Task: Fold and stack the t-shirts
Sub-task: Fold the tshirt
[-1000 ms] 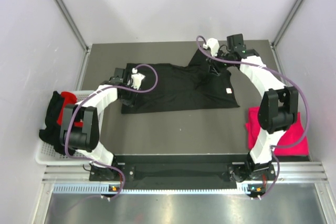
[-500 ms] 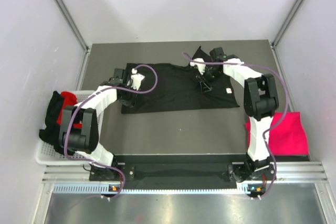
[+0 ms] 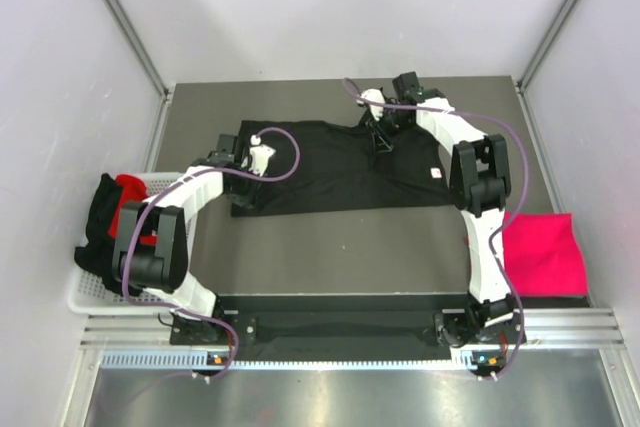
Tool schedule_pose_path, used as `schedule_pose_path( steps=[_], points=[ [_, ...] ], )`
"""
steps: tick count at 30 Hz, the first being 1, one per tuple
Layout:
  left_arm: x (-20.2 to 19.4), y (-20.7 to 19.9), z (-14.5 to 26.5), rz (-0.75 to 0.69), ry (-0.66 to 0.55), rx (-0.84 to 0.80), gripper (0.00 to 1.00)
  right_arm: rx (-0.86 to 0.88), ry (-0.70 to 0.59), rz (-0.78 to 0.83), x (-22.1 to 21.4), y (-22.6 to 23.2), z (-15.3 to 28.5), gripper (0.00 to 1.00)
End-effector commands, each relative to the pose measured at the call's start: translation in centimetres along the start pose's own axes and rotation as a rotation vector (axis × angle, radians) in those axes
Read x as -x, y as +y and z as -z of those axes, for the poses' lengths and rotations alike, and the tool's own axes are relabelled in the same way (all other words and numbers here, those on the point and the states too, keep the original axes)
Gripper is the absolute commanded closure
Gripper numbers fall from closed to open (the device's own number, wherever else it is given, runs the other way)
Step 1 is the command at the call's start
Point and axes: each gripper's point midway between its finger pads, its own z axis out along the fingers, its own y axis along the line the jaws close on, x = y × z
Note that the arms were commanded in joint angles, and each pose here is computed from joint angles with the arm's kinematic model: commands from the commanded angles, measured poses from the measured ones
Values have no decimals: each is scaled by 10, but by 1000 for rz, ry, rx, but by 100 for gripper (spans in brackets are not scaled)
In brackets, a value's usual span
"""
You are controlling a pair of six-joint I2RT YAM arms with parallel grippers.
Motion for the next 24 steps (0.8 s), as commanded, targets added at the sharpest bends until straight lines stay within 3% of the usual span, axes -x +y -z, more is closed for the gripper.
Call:
schedule_pose_path(
  steps=[1,6,12,17,21,22,24],
  points=[
    [4,3,3,2,-30,17,72,8,-47,-9,23,0,-5,73],
    [14,10,21,-16,-81,71,72,-28,-92,16,40,0,8,73],
    [47,15,63,-100,-248,121,63,-304,-261,127,86,-1,114,69],
    [20,1,59,-155,-144,43,58,-323,-133,185,27,21,121,59],
    [-17,-4,43,-181,-22,15,62,-274,11,193,-46,39,113,59],
    [-23,-4,40,-186,-9,18,62,-238,55,159,-76,45,106,60],
    [-31,2,34,-189,-7,60,62,-237,73,143,-98,47,108,60]
  ],
)
